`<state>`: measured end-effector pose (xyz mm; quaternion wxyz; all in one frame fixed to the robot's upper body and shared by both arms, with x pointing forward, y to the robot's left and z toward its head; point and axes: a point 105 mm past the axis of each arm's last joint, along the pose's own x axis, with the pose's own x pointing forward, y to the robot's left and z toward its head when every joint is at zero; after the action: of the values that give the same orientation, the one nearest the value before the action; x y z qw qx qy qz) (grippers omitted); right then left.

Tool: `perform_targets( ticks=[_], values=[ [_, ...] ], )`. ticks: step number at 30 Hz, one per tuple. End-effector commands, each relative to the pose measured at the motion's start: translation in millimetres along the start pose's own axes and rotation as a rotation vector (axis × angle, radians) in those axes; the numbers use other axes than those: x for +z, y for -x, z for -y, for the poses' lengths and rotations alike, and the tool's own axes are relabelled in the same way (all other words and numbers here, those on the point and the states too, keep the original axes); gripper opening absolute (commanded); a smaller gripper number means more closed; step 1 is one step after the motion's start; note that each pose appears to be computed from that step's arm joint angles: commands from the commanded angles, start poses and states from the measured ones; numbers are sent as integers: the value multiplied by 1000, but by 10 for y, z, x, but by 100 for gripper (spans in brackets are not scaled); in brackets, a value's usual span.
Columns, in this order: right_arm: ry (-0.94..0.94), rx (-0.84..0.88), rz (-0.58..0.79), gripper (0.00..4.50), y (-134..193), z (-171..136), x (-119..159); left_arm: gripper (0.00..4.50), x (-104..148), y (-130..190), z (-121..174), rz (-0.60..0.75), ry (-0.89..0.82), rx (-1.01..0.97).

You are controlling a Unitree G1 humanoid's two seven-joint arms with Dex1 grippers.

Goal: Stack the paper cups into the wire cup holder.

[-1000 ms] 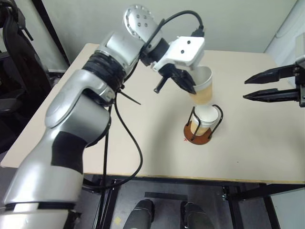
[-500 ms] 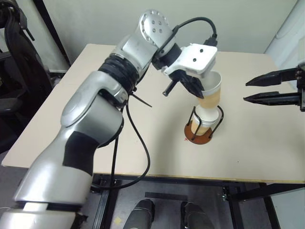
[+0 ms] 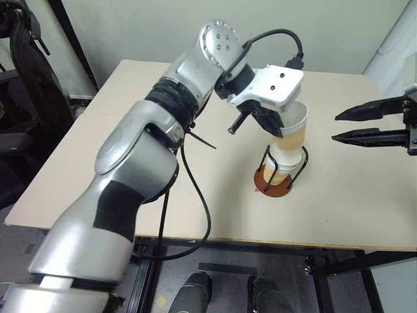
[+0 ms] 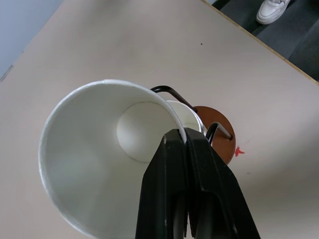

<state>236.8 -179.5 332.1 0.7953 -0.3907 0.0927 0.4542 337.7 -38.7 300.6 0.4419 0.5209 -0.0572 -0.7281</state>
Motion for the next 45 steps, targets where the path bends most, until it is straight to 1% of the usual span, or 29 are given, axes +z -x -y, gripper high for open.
perform_targets(
  ticks=[1, 17, 22, 36, 38, 40, 45],
  values=[
    [35, -52, 18, 165, 113, 20, 103, 1, 46, 18, 0, 1, -34, -20],
    [17, -56, 8, 165, 114, -13, 100, 1, -19, -115, 19, -7, -28, -34],
    [14, -58, 7, 165, 113, -13, 98, 1, -63, -130, 44, -32, -32, -48],
    [11, -57, 1, 165, 107, -9, 79, 1, -68, -242, 63, -16, -4, -67],
    [10, -57, -1, 165, 111, -10, 77, 41, -54, -250, 53, -7, 2, -64],
    [8, -58, -4, 165, 117, -6, 71, 93, -39, -238, 35, -3, 2, -56],
    [10, -57, 1, 165, 112, 26, 55, 269, -57, -95, -2, -10, -1, -8]
  ],
)
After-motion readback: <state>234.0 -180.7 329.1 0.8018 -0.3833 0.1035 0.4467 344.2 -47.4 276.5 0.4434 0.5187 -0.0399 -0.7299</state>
